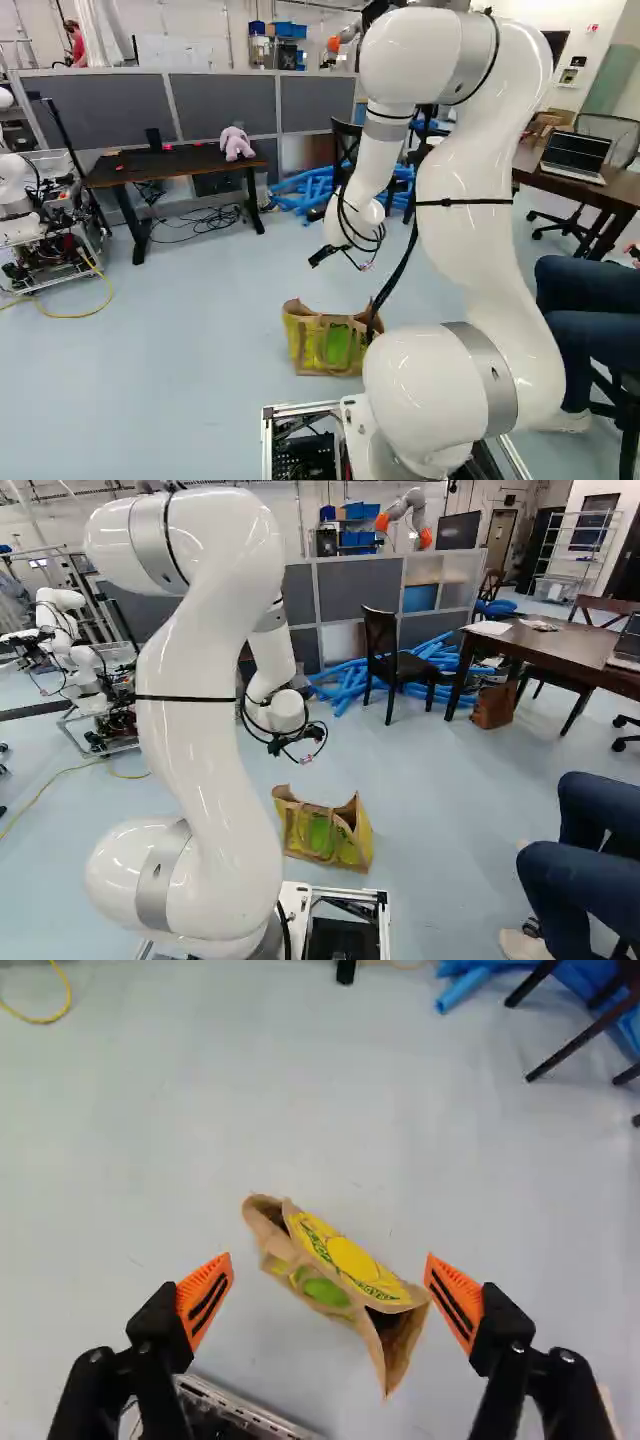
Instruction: Pick up the bag on the ground and place it on the table
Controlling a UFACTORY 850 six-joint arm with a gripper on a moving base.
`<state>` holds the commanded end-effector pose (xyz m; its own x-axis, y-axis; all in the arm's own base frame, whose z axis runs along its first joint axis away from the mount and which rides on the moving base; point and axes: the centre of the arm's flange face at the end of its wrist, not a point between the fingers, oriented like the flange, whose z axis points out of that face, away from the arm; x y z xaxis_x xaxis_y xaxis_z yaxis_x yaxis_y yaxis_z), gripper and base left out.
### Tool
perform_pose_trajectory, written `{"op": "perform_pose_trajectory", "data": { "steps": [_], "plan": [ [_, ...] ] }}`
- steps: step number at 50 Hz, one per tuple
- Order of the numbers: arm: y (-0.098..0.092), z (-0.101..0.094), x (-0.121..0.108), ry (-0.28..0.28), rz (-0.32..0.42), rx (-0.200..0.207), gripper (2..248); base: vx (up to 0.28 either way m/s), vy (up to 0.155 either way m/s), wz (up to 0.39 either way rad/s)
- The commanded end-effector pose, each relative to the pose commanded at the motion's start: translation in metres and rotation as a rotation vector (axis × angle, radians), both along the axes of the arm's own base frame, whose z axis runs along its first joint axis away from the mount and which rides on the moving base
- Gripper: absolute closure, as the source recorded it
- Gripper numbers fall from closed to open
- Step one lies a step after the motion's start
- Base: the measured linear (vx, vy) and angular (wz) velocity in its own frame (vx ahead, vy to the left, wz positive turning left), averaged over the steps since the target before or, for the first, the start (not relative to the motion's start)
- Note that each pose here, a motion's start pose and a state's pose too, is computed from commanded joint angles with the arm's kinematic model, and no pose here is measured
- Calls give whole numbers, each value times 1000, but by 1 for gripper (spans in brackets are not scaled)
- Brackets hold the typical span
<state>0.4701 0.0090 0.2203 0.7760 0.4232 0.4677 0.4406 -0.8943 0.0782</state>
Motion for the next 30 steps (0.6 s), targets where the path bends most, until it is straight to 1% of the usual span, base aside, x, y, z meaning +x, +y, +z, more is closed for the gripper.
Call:
{"op": "perform_pose_trajectory", "data": {
  "steps": [30],
  "plan": [
    [-7,-50,20,206,90,-117,3,0,0,0]
  ]
}}
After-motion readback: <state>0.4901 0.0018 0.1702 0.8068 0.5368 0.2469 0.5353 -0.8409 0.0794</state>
